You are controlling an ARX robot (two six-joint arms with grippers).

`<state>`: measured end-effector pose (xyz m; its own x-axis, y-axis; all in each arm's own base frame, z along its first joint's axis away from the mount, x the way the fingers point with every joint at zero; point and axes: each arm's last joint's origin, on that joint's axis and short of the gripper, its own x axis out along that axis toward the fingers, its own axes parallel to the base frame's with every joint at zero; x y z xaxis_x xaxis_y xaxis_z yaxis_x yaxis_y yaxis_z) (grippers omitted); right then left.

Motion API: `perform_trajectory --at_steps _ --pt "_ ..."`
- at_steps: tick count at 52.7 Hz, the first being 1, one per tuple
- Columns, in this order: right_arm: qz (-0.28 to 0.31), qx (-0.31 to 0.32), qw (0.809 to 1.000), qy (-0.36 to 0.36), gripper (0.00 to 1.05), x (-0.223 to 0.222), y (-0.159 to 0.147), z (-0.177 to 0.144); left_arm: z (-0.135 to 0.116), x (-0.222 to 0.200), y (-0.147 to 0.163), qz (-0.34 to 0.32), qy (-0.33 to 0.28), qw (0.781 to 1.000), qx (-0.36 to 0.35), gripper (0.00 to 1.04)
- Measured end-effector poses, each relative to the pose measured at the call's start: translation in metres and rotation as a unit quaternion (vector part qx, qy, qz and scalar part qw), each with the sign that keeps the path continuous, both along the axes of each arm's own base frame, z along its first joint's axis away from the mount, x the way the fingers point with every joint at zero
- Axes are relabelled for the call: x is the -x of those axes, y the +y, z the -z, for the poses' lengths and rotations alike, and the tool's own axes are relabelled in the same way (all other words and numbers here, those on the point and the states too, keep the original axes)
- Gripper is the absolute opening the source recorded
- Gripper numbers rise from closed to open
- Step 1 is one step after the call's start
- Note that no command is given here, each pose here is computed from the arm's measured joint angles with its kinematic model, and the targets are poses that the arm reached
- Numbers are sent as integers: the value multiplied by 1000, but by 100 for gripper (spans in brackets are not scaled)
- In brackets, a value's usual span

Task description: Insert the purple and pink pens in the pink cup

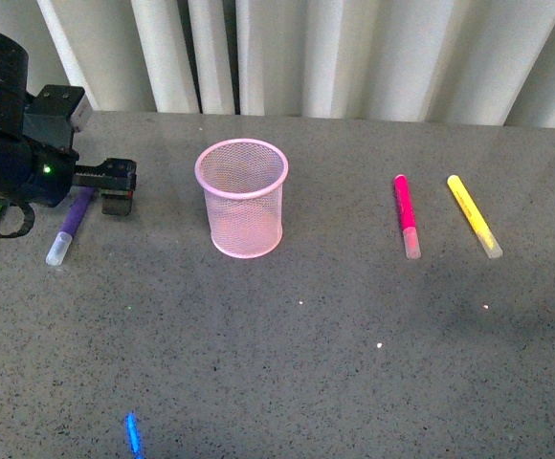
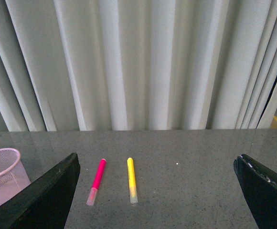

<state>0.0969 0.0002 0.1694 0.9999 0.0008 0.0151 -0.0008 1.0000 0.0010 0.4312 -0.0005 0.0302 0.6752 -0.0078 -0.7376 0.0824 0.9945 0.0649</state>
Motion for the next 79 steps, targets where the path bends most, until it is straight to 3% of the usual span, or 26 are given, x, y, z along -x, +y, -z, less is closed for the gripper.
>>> perform_trajectory --at_steps 13,20,27,38,45,54,59,72,79 --pt "0 0 1000 0 98 0 0 0 1 -2 -1 2 1 1000 1 56" --pt "0 0 1000 0 98 0 0 0 3 0 -1 4 1 1000 3 28" --pt "0 0 1000 0 98 0 0 0 2 2 -1 5 -1 1000 4 14" --pt "0 0 1000 0 98 0 0 0 -6 10 -1 -19 7 999 26 13" --pt "0 0 1000 0 98 0 0 0 -28 15 -3 -32 -32 997 62 13" --pt "0 0 1000 0 98 0 0 0 -86 20 -20 -33 -157 980 118 13" --pt "0 0 1000 0 98 0 0 0 -125 36 -53 -26 -268 945 184 13" --pt "0 0 1000 0 98 0 0 0 -120 76 -141 1 -377 889 261 13" --pt "0 0 1000 0 98 0 0 0 -113 82 -159 -1 -387 883 265 13"
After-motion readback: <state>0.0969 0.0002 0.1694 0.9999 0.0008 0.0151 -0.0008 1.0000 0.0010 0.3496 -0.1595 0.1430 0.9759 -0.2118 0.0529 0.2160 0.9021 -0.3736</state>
